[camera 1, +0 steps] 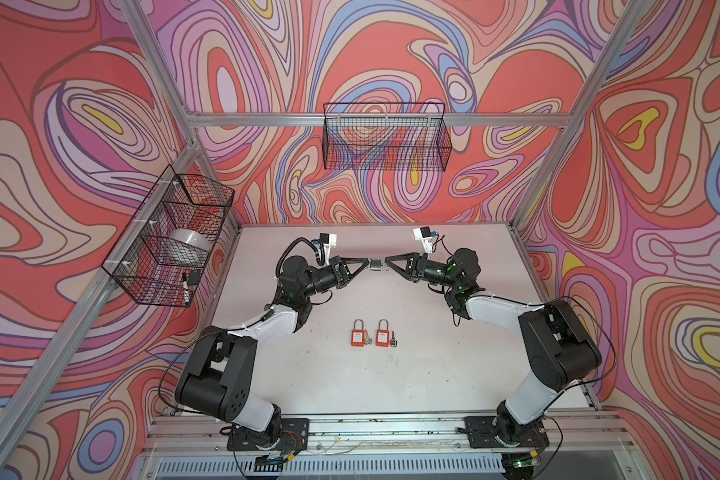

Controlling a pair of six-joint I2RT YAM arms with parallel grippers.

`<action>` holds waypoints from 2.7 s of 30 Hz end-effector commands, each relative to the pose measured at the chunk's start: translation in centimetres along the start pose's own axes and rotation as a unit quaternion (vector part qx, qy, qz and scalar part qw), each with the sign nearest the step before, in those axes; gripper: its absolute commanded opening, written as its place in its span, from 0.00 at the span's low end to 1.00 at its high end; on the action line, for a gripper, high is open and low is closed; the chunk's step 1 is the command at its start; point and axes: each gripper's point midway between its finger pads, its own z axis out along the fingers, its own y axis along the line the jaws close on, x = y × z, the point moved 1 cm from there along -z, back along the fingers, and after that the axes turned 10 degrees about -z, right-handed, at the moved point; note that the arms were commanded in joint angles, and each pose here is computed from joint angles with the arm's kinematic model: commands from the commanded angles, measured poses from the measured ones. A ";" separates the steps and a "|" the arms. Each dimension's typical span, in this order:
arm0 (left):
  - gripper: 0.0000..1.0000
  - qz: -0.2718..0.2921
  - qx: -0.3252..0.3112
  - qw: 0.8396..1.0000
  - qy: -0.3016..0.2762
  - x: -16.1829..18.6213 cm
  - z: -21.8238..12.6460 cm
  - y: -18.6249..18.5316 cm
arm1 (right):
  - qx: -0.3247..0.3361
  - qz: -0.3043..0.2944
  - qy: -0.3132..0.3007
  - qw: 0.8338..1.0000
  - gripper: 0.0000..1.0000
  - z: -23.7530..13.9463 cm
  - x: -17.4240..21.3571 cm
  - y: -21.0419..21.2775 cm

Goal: Lock with the key

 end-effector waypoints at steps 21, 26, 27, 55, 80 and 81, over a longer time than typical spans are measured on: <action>0.00 0.026 0.023 0.999 -0.007 -0.5 -0.2 -2.0 | -0.006 0.017 0.016 1.000 0.00 -0.3 1.0 -0.5; 0.00 0.027 0.023 0.999 -0.008 -0.6 -0.3 -2.0 | 0.011 0.021 -0.003 1.000 0.00 -2.1 0.6 -1.1; 0.00 0.026 0.022 0.999 -0.008 -0.6 -0.4 -2.0 | 0.014 0.021 -0.006 1.000 0.00 -2.4 0.6 -1.2; 0.00 0.100 -0.265 0.934 0.217 7.3 2.4 8.2 | 0.370 0.082 -0.057 0.924 0.00 -14.1 6.9 -6.5; 0.00 0.090 -0.329 0.822 0.456 17.1 7.1 16.6 | 0.458 0.095 -0.128 0.874 0.00 -19.7 9.3 -5.5; 0.00 0.090 -0.331 0.819 0.460 17.2 7.1 16.8 | 0.458 0.095 -0.126 0.875 0.00 -19.7 9.3 -5.6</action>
